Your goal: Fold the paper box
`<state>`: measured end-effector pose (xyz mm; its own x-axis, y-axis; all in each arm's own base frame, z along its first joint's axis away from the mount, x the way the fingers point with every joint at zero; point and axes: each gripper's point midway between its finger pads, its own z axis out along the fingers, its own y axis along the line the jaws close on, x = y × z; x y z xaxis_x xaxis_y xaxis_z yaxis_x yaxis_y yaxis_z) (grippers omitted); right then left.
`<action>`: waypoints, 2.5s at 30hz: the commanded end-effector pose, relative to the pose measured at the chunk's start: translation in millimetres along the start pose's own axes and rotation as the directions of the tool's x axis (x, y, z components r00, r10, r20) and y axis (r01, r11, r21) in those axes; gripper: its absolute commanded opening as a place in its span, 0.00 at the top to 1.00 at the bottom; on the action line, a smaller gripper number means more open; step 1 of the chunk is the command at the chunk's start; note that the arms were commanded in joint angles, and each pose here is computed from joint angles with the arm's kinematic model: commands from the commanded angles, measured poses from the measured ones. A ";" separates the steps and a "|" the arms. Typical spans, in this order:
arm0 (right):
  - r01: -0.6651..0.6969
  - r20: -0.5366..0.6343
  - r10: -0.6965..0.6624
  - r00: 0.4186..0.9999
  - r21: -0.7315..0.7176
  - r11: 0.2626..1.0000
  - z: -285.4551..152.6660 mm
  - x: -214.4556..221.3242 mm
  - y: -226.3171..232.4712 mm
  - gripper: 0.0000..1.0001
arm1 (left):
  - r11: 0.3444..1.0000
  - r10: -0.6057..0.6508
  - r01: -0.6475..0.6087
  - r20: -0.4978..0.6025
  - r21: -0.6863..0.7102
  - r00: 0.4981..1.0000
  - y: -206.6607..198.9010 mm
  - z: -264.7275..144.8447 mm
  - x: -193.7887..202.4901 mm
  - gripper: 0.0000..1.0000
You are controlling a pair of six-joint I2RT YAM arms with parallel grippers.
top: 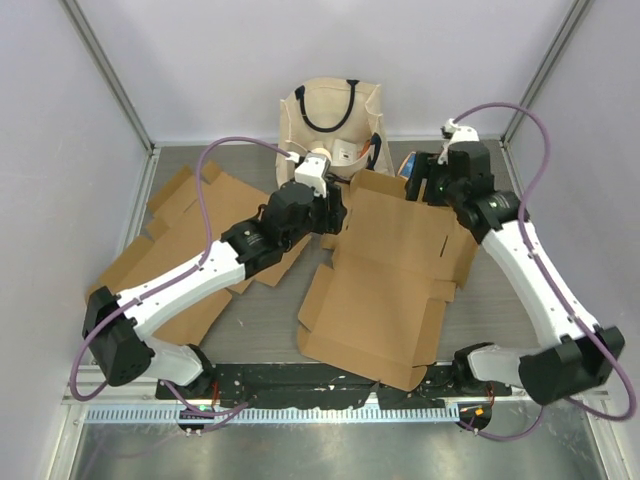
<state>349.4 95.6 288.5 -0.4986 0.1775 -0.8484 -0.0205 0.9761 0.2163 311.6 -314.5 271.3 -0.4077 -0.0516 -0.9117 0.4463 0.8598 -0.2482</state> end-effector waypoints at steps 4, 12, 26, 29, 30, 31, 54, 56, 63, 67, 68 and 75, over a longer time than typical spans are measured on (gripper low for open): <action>0.442 0.072 -0.436 0.897 -0.131 0.888 79.9 -16.5 -6.5 0.25 | 1.000 -0.013 0.012 0.041 0.024 0.999 -11.4 8.4 -18.5 0.44; 0.651 0.132 -0.656 0.743 -0.370 0.663 110.6 11.4 7.2 0.23 | 0.998 -0.001 -0.001 0.022 0.067 1.000 -12.2 0.4 -5.6 0.39; 0.646 0.122 -0.683 0.720 -0.476 0.596 117.2 36.7 18.4 0.80 | 0.997 -0.051 0.050 0.007 0.063 0.999 2.0 26.7 -22.9 0.33; 0.681 0.145 -0.709 0.691 -0.460 0.570 104.1 39.1 26.4 0.98 | 0.999 -0.028 0.029 -0.035 0.034 0.999 10.7 42.4 -15.2 0.33; 0.698 0.142 -0.721 0.678 -0.432 0.572 97.1 36.2 24.1 0.99 | 0.999 0.005 -0.004 -0.031 0.031 1.000 10.6 45.0 -20.7 0.34; 0.703 0.132 -0.731 0.669 -0.431 0.565 93.4 42.8 24.7 0.99 | 0.999 0.028 -0.027 -0.043 0.018 0.999 13.3 48.2 -18.5 0.33; 0.803 0.284 -0.772 0.568 -0.397 0.445 26.1 39.9 58.1 0.99 | 0.969 0.246 -0.247 -0.074 -0.016 0.967 20.5 80.2 -27.9 0.42; 0.807 0.298 -0.770 0.564 -0.395 0.439 23.3 37.5 60.9 0.99 | 0.966 0.253 -0.257 -0.108 -0.020 0.961 23.3 83.7 -20.6 0.45; 0.817 0.297 -0.783 0.547 -0.393 0.421 19.0 40.8 62.5 0.99 | 0.965 0.256 -0.262 -0.130 -0.026 0.958 26.1 92.6 -9.9 0.56; 0.815 0.297 -0.779 0.552 -0.389 0.429 18.1 41.2 62.9 0.99 | 0.967 0.246 -0.253 -0.131 -0.041 0.960 27.2 96.9 -8.7 0.75; 0.814 0.302 -0.774 0.556 -0.384 0.435 17.8 39.7 64.8 0.99 | 0.968 0.239 -0.246 -0.128 -0.043 0.962 27.2 97.7 -8.0 0.81; 0.267 0.186 -0.260 0.948 -0.018 0.963 -17.3 -32.8 25.5 0.44 | 0.973 0.149 -0.149 -0.011 -0.178 0.989 35.5 90.2 -22.9 1.00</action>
<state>346.5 159.3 245.2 -0.2227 -0.5251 -0.8214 -0.6429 0.7125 -0.2812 400.6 -337.8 219.2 -0.4133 0.2323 -0.8805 0.4686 0.8833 0.0131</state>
